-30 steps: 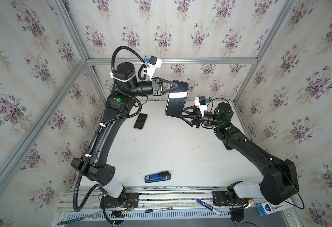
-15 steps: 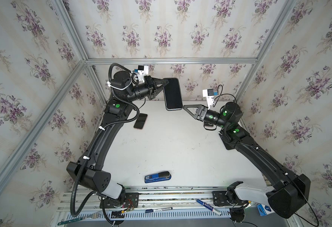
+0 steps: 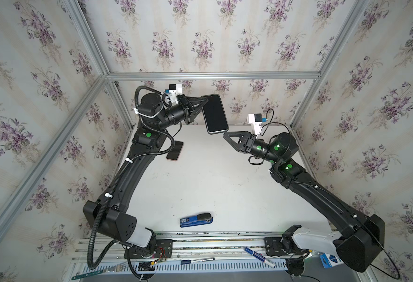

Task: Take the phone out of the phone case
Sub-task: Remove the phone case from the phone.

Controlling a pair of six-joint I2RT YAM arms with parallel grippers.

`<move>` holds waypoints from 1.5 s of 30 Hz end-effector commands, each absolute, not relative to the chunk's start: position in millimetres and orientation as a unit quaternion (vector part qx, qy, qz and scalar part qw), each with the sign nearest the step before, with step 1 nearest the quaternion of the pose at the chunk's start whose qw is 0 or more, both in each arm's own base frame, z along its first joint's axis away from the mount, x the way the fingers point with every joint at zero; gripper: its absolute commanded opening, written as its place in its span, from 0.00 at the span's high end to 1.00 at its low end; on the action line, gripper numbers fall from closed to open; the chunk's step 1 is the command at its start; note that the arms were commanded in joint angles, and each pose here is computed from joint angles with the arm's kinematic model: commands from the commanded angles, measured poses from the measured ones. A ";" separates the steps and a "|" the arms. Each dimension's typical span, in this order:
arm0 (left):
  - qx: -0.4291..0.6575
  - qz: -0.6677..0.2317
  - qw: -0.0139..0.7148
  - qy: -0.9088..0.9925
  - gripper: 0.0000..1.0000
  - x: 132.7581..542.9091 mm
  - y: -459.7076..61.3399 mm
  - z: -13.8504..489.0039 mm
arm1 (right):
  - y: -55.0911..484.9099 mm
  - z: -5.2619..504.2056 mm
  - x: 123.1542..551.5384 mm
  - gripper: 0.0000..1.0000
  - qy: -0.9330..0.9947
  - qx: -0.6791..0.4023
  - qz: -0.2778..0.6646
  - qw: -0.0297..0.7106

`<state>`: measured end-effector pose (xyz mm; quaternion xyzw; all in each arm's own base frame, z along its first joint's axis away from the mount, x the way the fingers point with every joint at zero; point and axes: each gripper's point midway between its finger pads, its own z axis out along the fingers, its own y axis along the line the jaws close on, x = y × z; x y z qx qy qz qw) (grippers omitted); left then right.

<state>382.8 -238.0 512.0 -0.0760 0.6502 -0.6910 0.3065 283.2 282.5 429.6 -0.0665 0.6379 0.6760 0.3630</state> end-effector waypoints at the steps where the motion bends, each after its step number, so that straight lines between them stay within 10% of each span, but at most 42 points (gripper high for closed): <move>1: -0.066 -0.702 0.325 0.630 1.00 379.9 -234.8 526.6 | 288.5 450.8 267.9 0.45 0.602 -0.089 0.699 0.376; 45: -0.039 -0.710 0.332 0.620 1.00 372.4 -238.5 521.3 | 293.3 438.4 298.9 0.54 0.597 -0.023 0.705 0.383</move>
